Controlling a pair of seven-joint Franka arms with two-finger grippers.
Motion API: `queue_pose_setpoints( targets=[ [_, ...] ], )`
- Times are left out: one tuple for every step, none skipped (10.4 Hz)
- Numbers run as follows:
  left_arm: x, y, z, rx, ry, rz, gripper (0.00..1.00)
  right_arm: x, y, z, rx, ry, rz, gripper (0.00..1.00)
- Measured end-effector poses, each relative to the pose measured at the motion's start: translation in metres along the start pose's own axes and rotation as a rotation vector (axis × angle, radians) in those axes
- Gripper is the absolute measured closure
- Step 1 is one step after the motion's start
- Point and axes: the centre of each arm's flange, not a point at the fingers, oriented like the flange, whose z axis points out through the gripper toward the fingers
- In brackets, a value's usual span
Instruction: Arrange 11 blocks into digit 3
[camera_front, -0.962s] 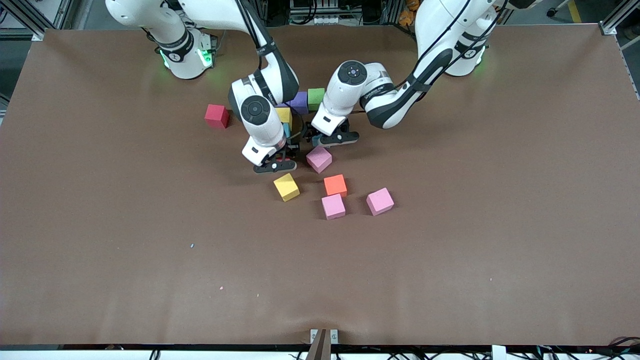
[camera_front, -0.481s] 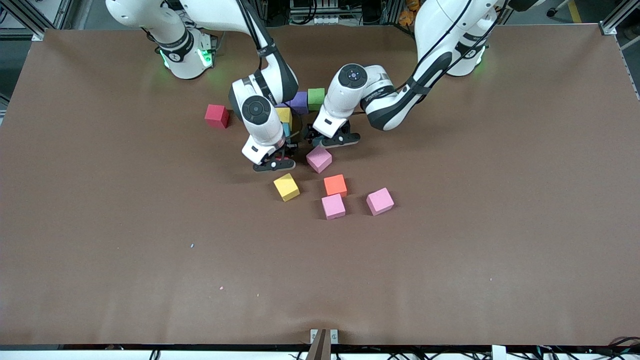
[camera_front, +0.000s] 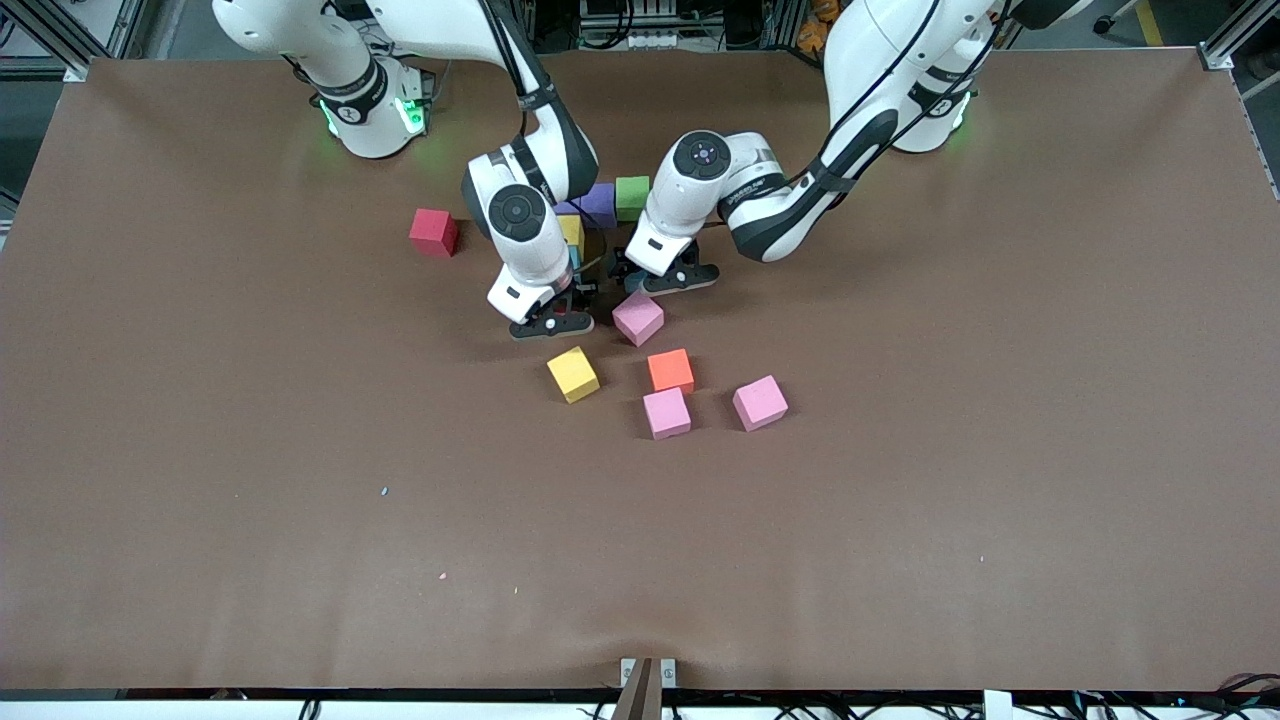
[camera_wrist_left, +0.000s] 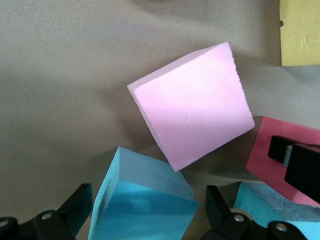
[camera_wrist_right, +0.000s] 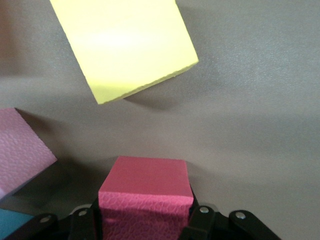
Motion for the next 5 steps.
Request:
queue_pose_setpoints(
  targets=[
    [0.0,0.0,0.0,0.0,0.0,0.0,0.03,-0.0002,-0.0001,0.0,0.0,0.0,0.0,0.41],
    [0.0,0.0,0.0,0.0,0.0,0.0,0.08,-0.0007,-0.0003,0.0001,0.0,0.0,-0.001,0.41],
    [0.0,0.0,0.0,0.0,0.0,0.0,0.22,-0.0016,-0.0007,0.0002,0.0,0.0,-0.002,0.41],
    [0.0003,0.001,-0.0011,-0.003,0.001,0.0,0.33,-0.0027,-0.0009,0.0002,0.0,-0.001,-0.003,0.41],
    [0.0005,0.0015,-0.0016,-0.004,0.002,0.0,0.37,-0.0044,-0.0016,0.0004,0.0,-0.001,-0.006,0.41]
  ],
)
